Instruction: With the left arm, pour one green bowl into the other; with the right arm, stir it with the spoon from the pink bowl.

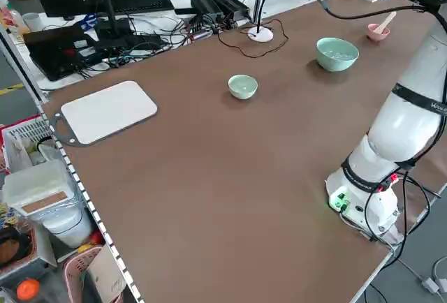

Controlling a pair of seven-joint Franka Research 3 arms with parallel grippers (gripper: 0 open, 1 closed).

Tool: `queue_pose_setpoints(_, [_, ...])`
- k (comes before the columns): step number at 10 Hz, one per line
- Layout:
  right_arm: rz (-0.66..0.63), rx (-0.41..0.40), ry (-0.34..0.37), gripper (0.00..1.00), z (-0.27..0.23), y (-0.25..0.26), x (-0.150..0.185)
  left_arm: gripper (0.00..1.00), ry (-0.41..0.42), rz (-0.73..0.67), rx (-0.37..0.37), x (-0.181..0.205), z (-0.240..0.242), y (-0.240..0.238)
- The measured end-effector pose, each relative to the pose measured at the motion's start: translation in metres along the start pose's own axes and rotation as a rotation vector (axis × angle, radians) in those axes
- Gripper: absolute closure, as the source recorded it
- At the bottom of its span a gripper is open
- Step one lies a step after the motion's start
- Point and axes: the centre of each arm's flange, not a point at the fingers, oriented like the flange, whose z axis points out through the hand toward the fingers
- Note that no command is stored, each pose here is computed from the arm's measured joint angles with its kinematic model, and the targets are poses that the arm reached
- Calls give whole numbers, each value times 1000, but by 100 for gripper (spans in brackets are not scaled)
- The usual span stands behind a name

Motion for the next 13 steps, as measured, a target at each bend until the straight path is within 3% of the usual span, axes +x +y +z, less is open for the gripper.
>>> queue_pose_setpoints(3, [26, -10, -9, 0, -30, -38, -25, 0, 2, -7, 0, 0, -1, -4])
queue_pose_setpoints(8, [12, 18, 6, 0, -44, -42, -101, 0, 6, -13, 0, -1, -3, -7])
queue_pose_setpoints(13, [-19, 5, -1, 0, -49, -60, -107, 0, 6, -13, 0, -1, -3, -7])
